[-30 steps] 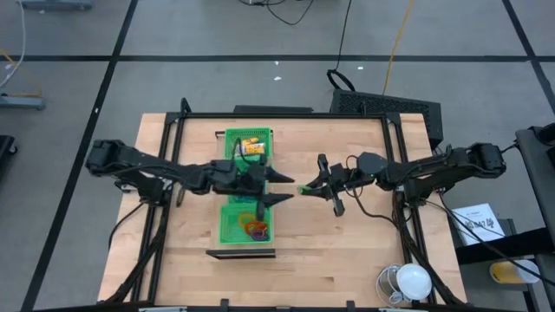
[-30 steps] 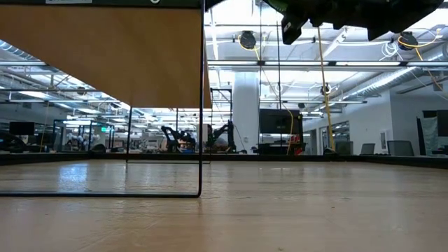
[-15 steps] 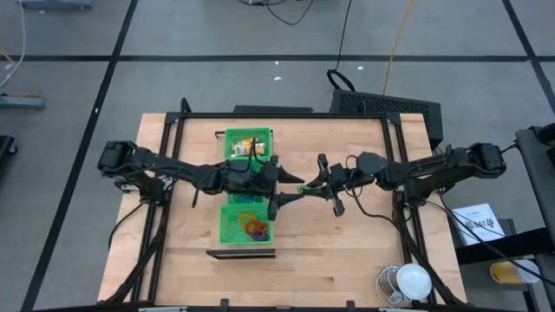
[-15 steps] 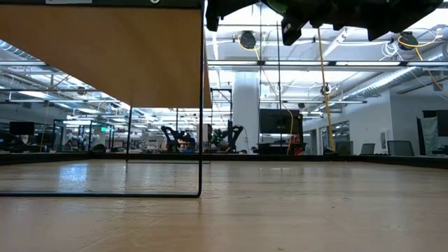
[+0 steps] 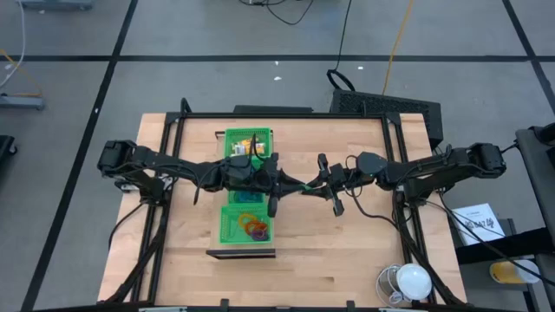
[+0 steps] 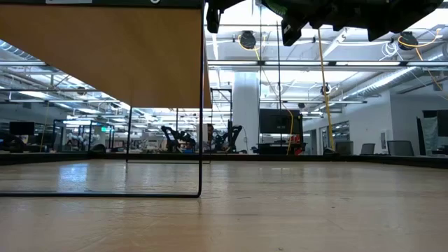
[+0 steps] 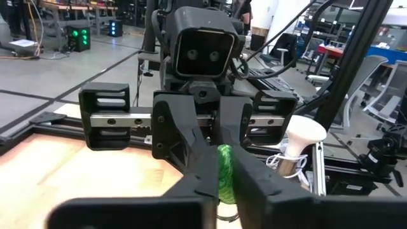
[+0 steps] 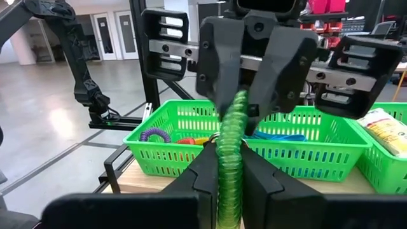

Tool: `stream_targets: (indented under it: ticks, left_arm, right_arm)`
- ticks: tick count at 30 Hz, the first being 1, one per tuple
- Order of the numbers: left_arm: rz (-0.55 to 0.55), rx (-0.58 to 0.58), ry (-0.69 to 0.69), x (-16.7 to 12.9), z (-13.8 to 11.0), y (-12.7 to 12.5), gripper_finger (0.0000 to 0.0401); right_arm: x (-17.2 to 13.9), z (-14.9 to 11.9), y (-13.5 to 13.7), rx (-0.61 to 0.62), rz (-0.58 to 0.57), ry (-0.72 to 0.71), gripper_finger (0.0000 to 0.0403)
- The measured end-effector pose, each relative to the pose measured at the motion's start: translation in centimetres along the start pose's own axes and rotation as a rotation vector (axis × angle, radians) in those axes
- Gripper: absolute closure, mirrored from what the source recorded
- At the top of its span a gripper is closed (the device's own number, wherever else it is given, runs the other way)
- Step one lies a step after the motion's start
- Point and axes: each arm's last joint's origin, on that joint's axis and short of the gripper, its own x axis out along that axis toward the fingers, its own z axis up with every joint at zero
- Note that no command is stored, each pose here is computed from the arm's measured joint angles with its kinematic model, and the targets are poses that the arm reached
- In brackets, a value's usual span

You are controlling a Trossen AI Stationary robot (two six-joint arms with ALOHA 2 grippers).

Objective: Pick & Place Office Desk Supplies
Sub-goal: Put the green spring rubber band into the bottom green bin on the shelf

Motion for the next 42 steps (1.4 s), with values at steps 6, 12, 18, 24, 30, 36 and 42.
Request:
stream_targets:
  ticks: [6,12,18,24,30,36,42]
  left_arm:
    - [-0.008,0.012,-0.002,-0.2,0.2,0.0,0.0383]
    - [-0.081,0.02,-0.038,-1.3,1.9,-0.4,0.0392]
    - [-0.069,0.034,0.021,-3.9,3.7,-0.8,0.0385]
    - [-0.105,0.031,0.144,-6.4,3.5,-2.6,0.0391]
    - [-0.144,0.002,0.19,-9.6,3.3,-5.8,0.0392]
    - [-0.015,0.027,0.32,-11.9,1.5,-8.1,0.0391]
    - [0.002,0.028,0.375,-11.6,0.0,-8.7,0.0364]
  right_arm:
    - [0.0,-0.3,0.0,0.004,-0.002,0.027,0.0362]
    - [-0.4,0.3,-0.1,-0.002,-0.008,0.007,0.0292]
    - [-1.5,1.0,-0.2,0.005,-0.026,0.022,0.022]
    - [-3.6,2.1,-0.2,0.039,-0.056,0.052,0.0188]
    - [-5.2,2.6,0.1,0.053,-0.07,0.085,0.0184]
    - [-5.7,3.1,0.3,0.047,-0.069,0.069,0.0183]
    - [-5.7,3.2,0.4,0.037,-0.068,0.061,0.0183]
